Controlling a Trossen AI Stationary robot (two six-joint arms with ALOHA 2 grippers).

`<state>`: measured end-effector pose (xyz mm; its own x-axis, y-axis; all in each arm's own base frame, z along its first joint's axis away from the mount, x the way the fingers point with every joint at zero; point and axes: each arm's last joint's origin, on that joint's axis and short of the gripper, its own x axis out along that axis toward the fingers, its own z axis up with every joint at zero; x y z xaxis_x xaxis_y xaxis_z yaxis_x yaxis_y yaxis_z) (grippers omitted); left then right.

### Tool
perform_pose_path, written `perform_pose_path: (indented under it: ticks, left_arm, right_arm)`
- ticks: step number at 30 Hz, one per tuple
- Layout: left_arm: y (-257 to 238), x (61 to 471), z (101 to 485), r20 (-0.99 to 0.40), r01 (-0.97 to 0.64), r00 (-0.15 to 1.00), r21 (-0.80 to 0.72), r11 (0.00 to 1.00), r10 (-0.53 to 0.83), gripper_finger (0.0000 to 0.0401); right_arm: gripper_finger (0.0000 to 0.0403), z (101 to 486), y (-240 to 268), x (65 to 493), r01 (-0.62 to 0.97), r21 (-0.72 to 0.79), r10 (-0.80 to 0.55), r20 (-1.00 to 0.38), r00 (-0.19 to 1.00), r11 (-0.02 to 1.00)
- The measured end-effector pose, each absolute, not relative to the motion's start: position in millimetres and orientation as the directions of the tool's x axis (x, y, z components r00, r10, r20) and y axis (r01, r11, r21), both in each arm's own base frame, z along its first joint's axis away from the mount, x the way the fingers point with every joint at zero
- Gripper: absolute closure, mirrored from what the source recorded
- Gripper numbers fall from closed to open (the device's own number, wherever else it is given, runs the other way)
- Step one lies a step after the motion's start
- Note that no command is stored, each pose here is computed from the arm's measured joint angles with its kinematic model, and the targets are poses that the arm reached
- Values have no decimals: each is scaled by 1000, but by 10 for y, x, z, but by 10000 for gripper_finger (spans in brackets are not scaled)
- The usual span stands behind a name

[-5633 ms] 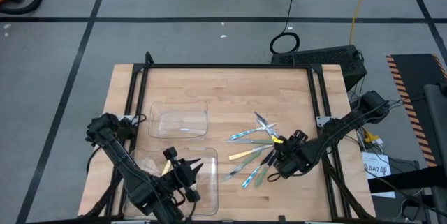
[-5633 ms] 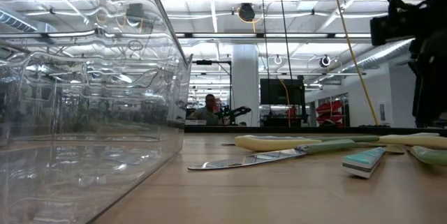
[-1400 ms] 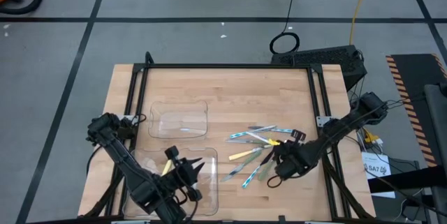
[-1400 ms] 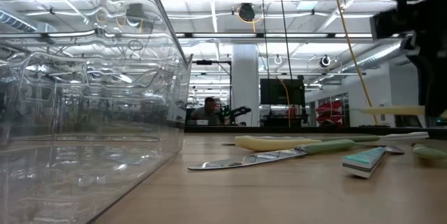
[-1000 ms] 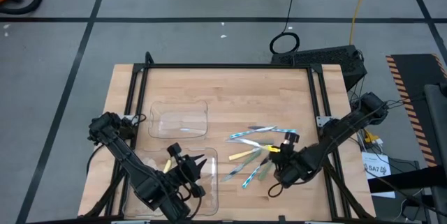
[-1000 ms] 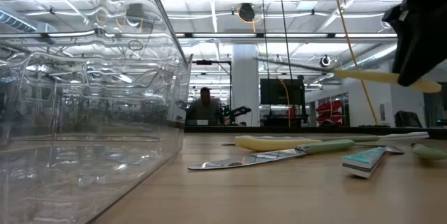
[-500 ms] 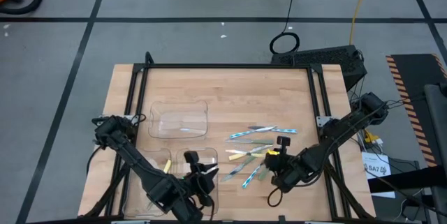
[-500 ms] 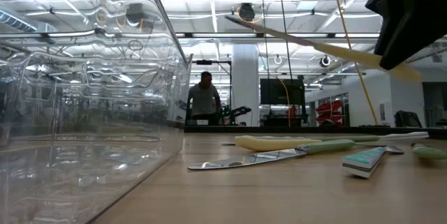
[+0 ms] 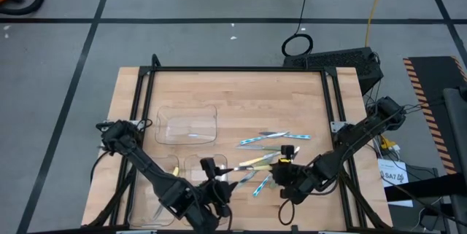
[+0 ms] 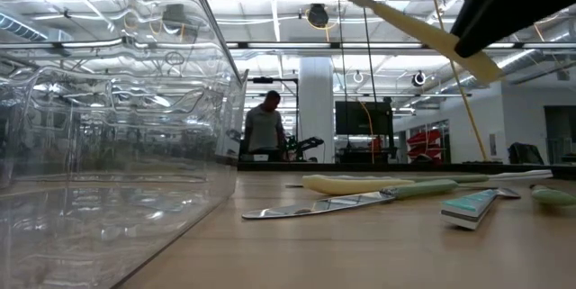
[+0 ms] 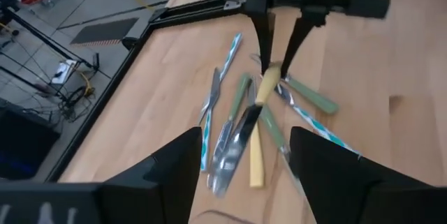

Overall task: Sort silverware by color (type)
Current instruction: Put the right yellow table knife into the bottom left transparent bin

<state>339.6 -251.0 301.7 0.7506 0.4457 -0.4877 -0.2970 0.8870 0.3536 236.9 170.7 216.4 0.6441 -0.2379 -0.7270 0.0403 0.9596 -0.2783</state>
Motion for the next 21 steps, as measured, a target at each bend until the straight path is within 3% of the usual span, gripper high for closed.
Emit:
perform_pose_path:
  ticks: [9, 14, 21]
  left_arm:
    - [-2507, 3554, 2977, -480, -255, 774, 360, 897, 413, 174]
    - [-2379, 3780, 2801, -557, -155, 748, 382, 911, 361, 174]
    - [-2074, 4069, 2761, -583, -147, 744, 333, 931, 326, 174]
  right_arm:
    - [337, 2175, 1716, 2394, 7, -325, -246, -703, 667, 946]
    - [337, 2190, 1725, 2415, -5, -352, -252, -680, 689, 936]
    - [337, 2186, 1722, 2411, -10, -358, -255, -683, 685, 934]
